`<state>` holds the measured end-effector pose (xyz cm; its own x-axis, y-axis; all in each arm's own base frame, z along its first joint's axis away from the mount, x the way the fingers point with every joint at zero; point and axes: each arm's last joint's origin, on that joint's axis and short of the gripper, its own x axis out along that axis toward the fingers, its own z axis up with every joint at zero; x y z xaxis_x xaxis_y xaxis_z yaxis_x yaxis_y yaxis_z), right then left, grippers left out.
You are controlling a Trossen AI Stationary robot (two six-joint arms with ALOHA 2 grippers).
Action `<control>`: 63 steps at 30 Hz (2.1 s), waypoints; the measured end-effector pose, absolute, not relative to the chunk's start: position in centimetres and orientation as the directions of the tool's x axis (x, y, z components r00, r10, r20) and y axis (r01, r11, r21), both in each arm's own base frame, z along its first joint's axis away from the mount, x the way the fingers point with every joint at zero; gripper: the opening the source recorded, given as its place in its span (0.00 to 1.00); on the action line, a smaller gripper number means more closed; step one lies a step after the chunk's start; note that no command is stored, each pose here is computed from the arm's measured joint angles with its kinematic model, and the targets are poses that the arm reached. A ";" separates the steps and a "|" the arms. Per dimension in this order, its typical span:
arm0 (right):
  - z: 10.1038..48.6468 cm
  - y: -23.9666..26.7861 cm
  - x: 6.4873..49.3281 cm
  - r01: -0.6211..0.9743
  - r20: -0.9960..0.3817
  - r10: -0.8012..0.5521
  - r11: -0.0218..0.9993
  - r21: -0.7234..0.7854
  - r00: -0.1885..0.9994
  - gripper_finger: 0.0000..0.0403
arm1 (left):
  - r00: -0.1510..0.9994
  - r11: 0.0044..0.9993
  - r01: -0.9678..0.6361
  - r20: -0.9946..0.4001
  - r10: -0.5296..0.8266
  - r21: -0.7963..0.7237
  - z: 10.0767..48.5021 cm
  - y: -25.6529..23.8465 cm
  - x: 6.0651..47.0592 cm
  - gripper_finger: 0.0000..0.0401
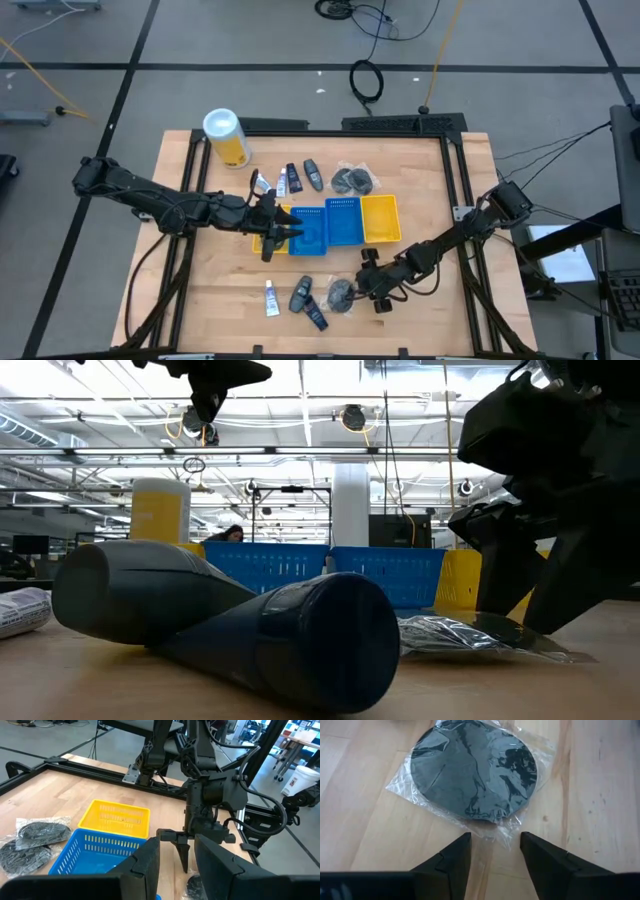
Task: Pick & Place Travel size toiletries
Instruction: Put the hairbrush into the left yellow bin
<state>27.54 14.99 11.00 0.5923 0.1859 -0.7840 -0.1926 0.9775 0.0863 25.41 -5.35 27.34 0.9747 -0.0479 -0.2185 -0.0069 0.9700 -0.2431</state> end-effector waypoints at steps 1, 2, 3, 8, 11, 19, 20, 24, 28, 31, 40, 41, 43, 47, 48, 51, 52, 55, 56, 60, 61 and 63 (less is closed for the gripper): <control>11.0 15.0 27.5 -0.192 -0.784 0.184 0.978 0.085 0.593 0.39 | 0.975 0.970 -0.007 -0.219 -0.048 -0.243 27.3 -5.4 25.4 0.30; 11.0 15.0 27.5 -0.191 -0.784 0.184 0.978 0.084 0.593 0.36 | 0.975 0.970 -0.007 -0.219 -0.048 -0.243 27.3 -5.4 25.4 0.30; 11.0 15.0 27.6 -0.191 -0.783 0.183 0.978 0.084 0.595 0.33 | 0.975 0.970 -0.007 -0.219 -0.048 -0.243 27.3 -5.4 25.4 0.30; 11.1 15.0 27.8 -0.209 -0.767 0.188 0.975 0.072 0.614 0.06 | 0.975 0.970 -0.007 -0.219 -0.048 -0.243 27.3 -5.4 25.4 0.30; 11.1 15.0 27.8 -0.213 -0.764 0.190 0.974 0.071 0.617 0.02 | 0.974 0.970 -0.008 -0.221 -0.048 -0.243 27.3 -5.3 25.4 0.30; 11.5 15.0 27.7 -0.211 -0.757 0.186 0.975 0.065 0.626 0.00 | 0.971 0.971 -0.012 -0.235 -0.046 -0.240 27.2 -5.3 25.4 0.30; 11.7 15.0 27.6 -0.214 -0.756 0.188 0.975 0.065 0.627 0.00 | 0.971 0.971 -0.012 -0.235 -0.046 -0.241 27.2 -5.3 25.4 0.30; 13.6 15.0 27.4 -0.213 -0.710 0.171 0.977 0.030 0.683 0.00 | 0.971 0.970 -0.012 -0.234 -0.046 -0.241 27.2 -5.3 25.4 0.30; 16.0 14.6 27.0 -0.187 -0.651 0.116 0.982 -0.040 0.750 0.00 | 0.972 0.970 -0.012 -0.232 -0.046 -0.241 27.2 -5.3 25.4 0.30; 18.0 14.2 26.5 -0.172 -0.592 0.080 0.980 -0.100 0.802 0.00 | 0.973 0.970 -0.010 -0.226 -0.046 -0.242 27.3 -5.3 25.4 0.30; 23.2 12.7 24.9 -0.103 -0.424 -0.008 0.966 -0.238 0.905 0.00 | 0.979 0.968 -0.004 -0.199 -0.048 -0.251 27.5 -5.3 25.5 0.30; 23.7 12.5 24.8 -0.100 -0.411 -0.008 0.965 -0.242 0.912 0.00 | 0.981 0.967 -0.001 -0.189 -0.048 -0.254 27.6 -5.3 25.5 0.30; 24.5 12.1 24.6 -0.089 -0.381 -0.011 0.966 -0.244 0.924 0.00 | 0.985 0.965 0.004 -0.167 -0.049 -0.261 27.8 -5.4 25.5 0.30; 25.5 11.0 24.6 -0.035 -0.329 -0.056 0.963 -0.266 0.943 0.00 | 0.990 0.964 0.022 -0.130 -0.058 -0.266 28.2 -5.4 25.6 0.30; 25.7 10.7 24.7 -0.026 -0.322 -0.064 0.963 -0.268 0.944 0.00 | 0.990 0.963 0.030 -0.123 -0.065 -0.267 28.3 -5.4 25.6 0.30; 26.1 9.8 25.2 0.008 -0.297 -0.097 0.958 -0.286 0.950 0.00 | 0.992 0.962 0.037 -0.108 -0.069 -0.270 28.4 -5.4 25.6 0.30; 26.3 9.5 25.4 0.021 -0.289 -0.109 0.957 -0.290 0.951 0.00 | 0.992 0.962 0.039 -0.105 -0.069 -0.271 28.4 -5.4 25.6 0.30; 27.2 8.6 26.0 0.058 -0.256 -0.139 0.951 -0.302 0.956 0.00 | 0.993 0.962 0.039 -0.099 -0.069 -0.271 28.5 -5.4 25.6 0.30; 27.6 8.4 26.2 0.070 -0.238 -0.147 0.949 -0.306 0.960 0.00 | 0.993 0.962 0.039 -0.097 -0.068 -0.271 28.5 -5.4 25.6 0.30; 29.1 7.5 26.8 0.088 -0.195 -0.154 0.946 -0.312 0.969 0.00 | 0.994 0.965 0.033 -0.093 -0.060 -0.261 28.6 -5.4 25.6 0.30; 29.4 7.3 26.9 0.095 -0.188 -0.160 0.945 -0.313 0.969 0.00 | 0.994 0.967 0.033 -0.093 -0.059 -0.254 28.6 -5.4 25.6 0.30; 30.0 7.0 27.1 0.107 -0.172 -0.169 0.940 -0.323 0.970 0.00 | 0.994 0.968 0.034 -0.092 -0.059 -0.247 28.6 -5.4 25.6 0.30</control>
